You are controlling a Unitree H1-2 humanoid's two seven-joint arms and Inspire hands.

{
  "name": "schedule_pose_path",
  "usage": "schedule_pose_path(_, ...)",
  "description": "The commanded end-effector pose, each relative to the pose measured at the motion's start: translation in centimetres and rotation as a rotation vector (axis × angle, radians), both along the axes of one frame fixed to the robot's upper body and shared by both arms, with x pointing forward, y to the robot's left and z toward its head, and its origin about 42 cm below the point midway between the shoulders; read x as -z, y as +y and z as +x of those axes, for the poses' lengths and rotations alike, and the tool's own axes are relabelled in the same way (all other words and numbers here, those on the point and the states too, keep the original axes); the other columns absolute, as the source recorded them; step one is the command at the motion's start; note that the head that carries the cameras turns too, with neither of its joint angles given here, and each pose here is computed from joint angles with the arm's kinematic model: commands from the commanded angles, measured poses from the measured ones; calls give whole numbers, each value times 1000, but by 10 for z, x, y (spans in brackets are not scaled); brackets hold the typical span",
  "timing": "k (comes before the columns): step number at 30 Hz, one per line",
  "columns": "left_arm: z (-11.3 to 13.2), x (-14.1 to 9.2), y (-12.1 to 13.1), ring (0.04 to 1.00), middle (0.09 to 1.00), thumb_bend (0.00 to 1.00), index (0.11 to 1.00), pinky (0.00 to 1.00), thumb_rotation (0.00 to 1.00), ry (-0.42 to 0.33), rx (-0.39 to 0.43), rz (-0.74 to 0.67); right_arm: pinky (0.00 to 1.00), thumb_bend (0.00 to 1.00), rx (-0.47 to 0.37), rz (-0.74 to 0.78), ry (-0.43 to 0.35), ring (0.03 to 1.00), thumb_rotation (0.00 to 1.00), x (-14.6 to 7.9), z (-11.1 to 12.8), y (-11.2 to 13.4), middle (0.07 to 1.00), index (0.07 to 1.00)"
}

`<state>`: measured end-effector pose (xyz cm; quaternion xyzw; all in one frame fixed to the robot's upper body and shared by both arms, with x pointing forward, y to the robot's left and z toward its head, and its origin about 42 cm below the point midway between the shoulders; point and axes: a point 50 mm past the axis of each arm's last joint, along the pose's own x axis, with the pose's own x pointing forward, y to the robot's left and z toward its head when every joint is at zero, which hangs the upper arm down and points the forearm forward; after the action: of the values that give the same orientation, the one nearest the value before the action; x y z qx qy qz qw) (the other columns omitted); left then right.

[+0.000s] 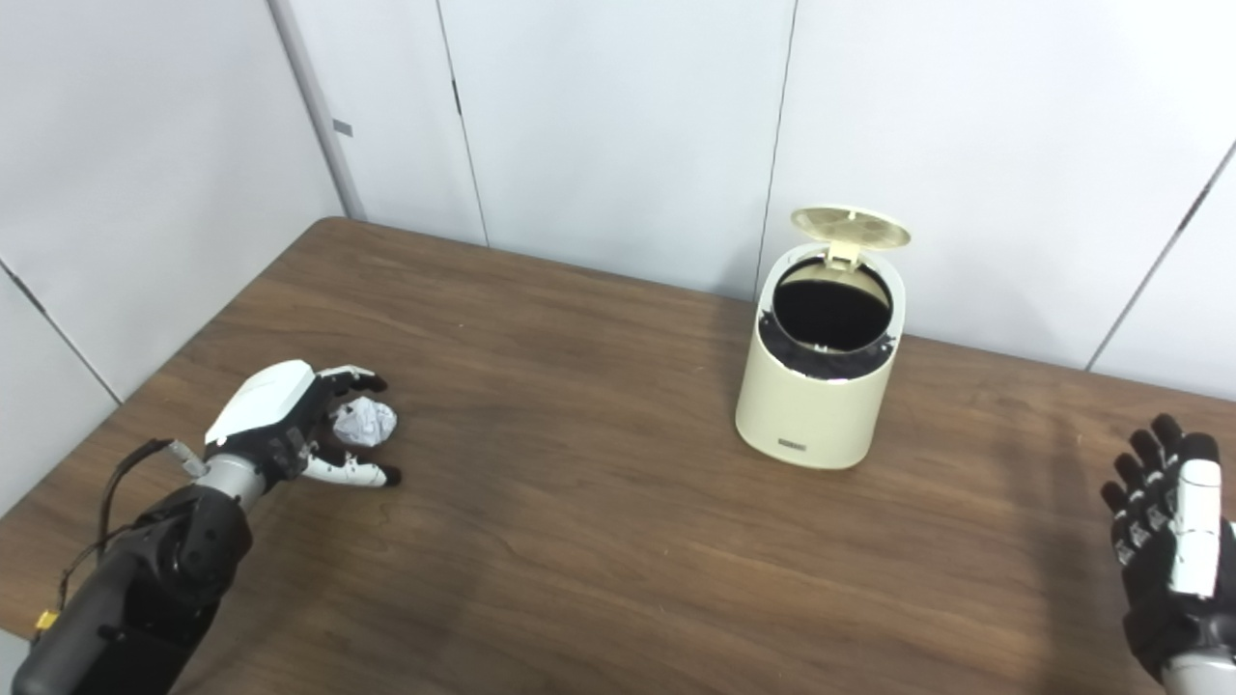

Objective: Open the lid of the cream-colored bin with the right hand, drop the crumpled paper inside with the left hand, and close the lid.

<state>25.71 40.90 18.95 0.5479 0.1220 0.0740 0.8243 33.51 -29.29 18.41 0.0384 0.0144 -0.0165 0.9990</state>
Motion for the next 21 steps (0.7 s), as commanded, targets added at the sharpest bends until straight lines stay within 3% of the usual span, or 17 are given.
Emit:
schedule_pose_path(1, 5, -15, 6, 843, 838, 878, 801, 757, 173, -35, 3, 29, 1000, 466, -7, -4, -90, 1000, 1000, -18, 2, 1, 1000, 1000)
schedule_pose_path(16, 9, -13, 7, 820, 822, 829, 788, 746, 136, -38, -7, 26, 1000, 496, 1, 5, -88, 1000, 1000, -10, 2, -2, 1000, 1000)
schedule_pose_path(21, 10, -14, 6, 752, 772, 825, 756, 693, 60, -67, -18, 12, 1000, 499, -11, -3, -90, 1000, 1000, -9, 3, -4, 1000, 1000)
